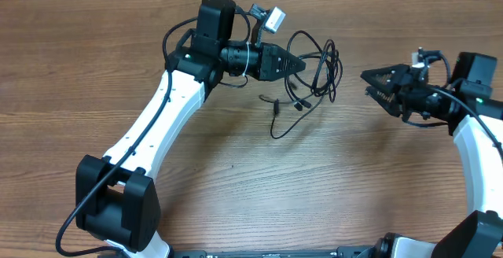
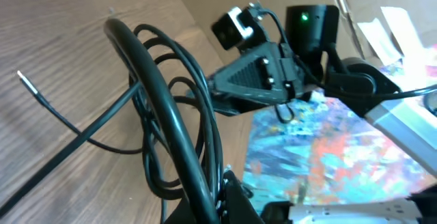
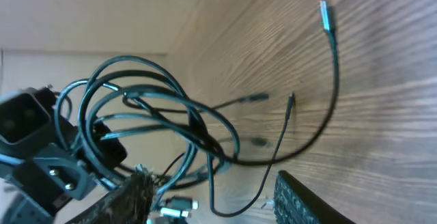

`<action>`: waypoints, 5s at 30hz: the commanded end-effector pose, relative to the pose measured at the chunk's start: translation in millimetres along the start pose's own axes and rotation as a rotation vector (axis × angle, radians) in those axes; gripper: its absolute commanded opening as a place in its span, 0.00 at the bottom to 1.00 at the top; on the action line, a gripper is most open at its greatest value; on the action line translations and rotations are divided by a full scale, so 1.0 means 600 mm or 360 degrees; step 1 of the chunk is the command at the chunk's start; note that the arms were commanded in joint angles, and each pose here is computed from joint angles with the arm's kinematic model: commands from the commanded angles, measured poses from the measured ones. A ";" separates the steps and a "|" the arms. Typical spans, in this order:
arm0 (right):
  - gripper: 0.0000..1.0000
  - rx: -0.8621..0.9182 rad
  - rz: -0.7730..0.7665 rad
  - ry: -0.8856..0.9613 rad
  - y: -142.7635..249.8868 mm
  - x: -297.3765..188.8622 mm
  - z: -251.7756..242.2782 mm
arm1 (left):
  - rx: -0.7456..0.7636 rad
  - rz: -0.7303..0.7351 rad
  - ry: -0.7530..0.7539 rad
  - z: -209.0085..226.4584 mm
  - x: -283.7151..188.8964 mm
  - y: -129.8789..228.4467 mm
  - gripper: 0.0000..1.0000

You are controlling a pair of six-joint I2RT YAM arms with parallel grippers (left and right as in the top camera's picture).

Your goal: Untangle cables

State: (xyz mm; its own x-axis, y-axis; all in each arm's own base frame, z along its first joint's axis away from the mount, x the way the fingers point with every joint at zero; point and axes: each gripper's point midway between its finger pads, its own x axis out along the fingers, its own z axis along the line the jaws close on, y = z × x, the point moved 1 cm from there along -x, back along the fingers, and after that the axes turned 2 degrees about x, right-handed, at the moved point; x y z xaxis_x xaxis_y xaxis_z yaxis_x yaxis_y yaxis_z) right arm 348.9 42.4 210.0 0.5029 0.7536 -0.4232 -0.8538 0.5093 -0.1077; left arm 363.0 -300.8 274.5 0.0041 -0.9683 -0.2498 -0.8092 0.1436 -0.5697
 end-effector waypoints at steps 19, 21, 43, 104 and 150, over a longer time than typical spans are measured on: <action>0.55 -0.0030 -0.0037 0.0543 0.005 0.122 -0.075 | -0.0106 0.0037 0.0233 -0.060 -0.008 -0.011 0.04; 0.55 -0.0018 -0.0076 0.0620 -0.001 0.119 -0.089 | -0.0089 0.0041 0.0279 -0.070 -0.010 -0.014 0.04; 0.46 0.0342 -0.0114 0.1117 0.005 -0.040 -0.240 | 0.0305 -0.0125 0.0451 -0.124 -0.179 -0.103 0.04; 0.04 -0.0028 0.0050 0.0441 0.039 0.142 -0.016 | -0.0555 0.0131 -0.0358 0.128 -0.016 0.070 0.04; 0.63 -0.0192 0.0066 0.0989 0.102 0.026 -0.056 | -0.0026 0.0406 -0.0835 0.082 -0.023 0.063 0.63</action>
State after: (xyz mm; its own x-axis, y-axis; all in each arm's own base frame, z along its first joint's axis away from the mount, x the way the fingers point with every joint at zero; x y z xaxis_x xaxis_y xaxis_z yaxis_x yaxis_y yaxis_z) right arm 284.6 85.2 148.9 0.2655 0.3946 -0.8796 -0.9282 0.3512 -0.1227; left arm 368.0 -251.8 206.9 0.1252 -0.6193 -0.7751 -0.8462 0.3411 -0.4093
